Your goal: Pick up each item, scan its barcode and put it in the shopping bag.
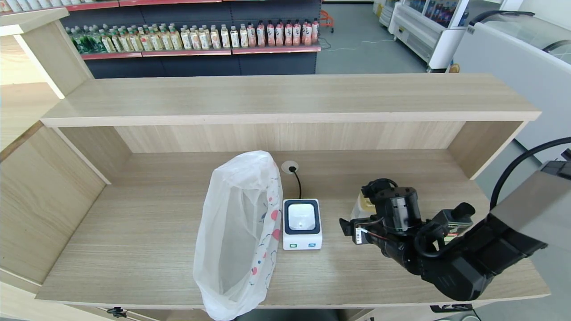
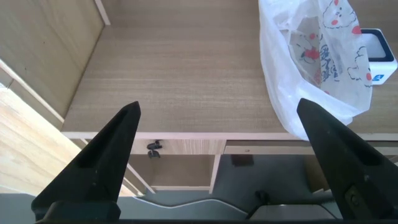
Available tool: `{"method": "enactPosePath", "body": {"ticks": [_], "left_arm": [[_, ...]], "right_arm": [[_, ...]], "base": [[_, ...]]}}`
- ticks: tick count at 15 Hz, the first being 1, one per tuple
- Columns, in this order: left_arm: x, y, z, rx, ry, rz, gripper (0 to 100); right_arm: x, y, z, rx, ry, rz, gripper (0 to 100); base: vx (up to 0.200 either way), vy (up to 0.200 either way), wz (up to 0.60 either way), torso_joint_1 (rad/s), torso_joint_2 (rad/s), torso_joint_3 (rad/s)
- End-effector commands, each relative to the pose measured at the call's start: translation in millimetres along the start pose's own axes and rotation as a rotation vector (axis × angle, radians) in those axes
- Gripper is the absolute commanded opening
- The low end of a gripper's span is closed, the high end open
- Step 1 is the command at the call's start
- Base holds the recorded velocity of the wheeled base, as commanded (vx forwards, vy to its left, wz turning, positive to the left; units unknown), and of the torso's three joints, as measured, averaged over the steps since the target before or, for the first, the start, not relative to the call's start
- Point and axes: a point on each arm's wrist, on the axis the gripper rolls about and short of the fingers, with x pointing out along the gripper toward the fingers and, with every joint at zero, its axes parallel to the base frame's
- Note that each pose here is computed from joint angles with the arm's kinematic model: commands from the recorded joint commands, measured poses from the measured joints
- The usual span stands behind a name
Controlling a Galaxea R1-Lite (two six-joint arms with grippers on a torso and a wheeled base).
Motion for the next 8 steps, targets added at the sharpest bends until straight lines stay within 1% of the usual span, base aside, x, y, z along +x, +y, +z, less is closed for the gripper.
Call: {"method": "enactPosePath", "body": {"ticks": [1, 3, 8], "left_arm": [[0, 0.0, -0.1, 0.000, 0.000, 0.000, 100], [0, 0.0, -0.1, 0.000, 0.000, 0.000, 100], [0, 0.0, -0.1, 0.000, 0.000, 0.000, 100]], "right_arm": [[-2, -1, 9, 0.017, -0.036, -0.001, 100], [1, -3, 13, 0.037, -0.073, -0.008, 100], [11, -1, 17, 0.065, -0.122, -0.002, 100]], "base": [[0.000, 0.000, 0.00, 0.000, 0.00, 0.000], [0.000, 0.000, 0.00, 0.000, 0.00, 0.000], [0.000, 0.000, 0.00, 0.000, 0.00, 0.000]]}}
